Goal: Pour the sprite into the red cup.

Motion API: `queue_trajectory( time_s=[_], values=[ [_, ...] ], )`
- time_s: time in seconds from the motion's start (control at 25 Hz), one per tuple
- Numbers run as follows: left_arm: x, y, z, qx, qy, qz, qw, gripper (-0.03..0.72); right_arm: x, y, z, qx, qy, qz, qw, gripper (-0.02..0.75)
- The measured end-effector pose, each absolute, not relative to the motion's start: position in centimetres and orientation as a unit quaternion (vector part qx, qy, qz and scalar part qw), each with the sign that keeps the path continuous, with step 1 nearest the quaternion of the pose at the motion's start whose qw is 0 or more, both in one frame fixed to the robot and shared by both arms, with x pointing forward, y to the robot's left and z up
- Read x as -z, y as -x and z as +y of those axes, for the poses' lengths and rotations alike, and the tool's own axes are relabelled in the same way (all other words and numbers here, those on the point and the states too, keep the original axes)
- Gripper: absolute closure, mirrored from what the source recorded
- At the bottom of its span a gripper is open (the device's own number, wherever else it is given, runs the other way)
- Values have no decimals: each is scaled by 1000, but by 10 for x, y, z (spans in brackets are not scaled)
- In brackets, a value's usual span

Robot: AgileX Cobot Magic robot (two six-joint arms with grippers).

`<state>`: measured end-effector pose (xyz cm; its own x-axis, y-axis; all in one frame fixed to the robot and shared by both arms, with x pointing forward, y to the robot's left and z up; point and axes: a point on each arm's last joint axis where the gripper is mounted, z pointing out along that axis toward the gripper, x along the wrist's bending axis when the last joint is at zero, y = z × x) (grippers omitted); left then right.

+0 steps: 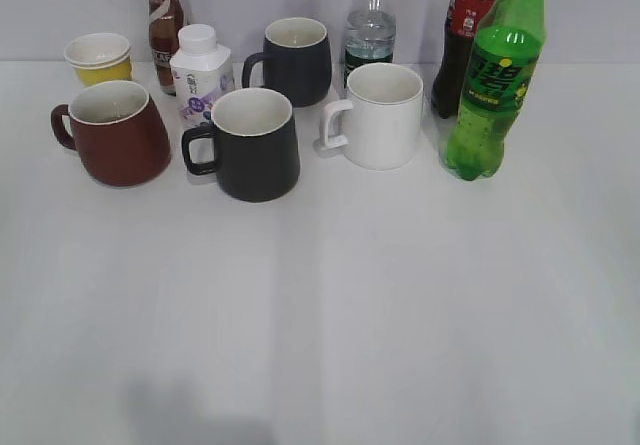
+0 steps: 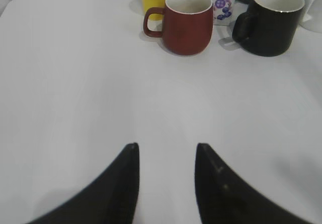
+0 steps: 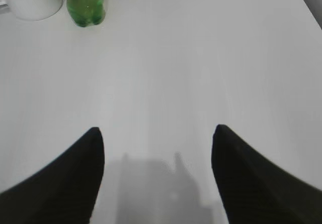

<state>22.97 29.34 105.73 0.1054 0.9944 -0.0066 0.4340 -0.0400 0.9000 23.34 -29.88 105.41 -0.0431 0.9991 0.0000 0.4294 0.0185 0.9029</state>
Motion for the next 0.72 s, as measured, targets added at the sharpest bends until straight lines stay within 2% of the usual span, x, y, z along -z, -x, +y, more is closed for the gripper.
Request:
queue_trajectory(
  time_s=[0.72],
  values=[
    [-1057,-230,293,-353,-629,568,397,396,-1054,-233,-299,-386,-585,610,370,237]
  ],
)
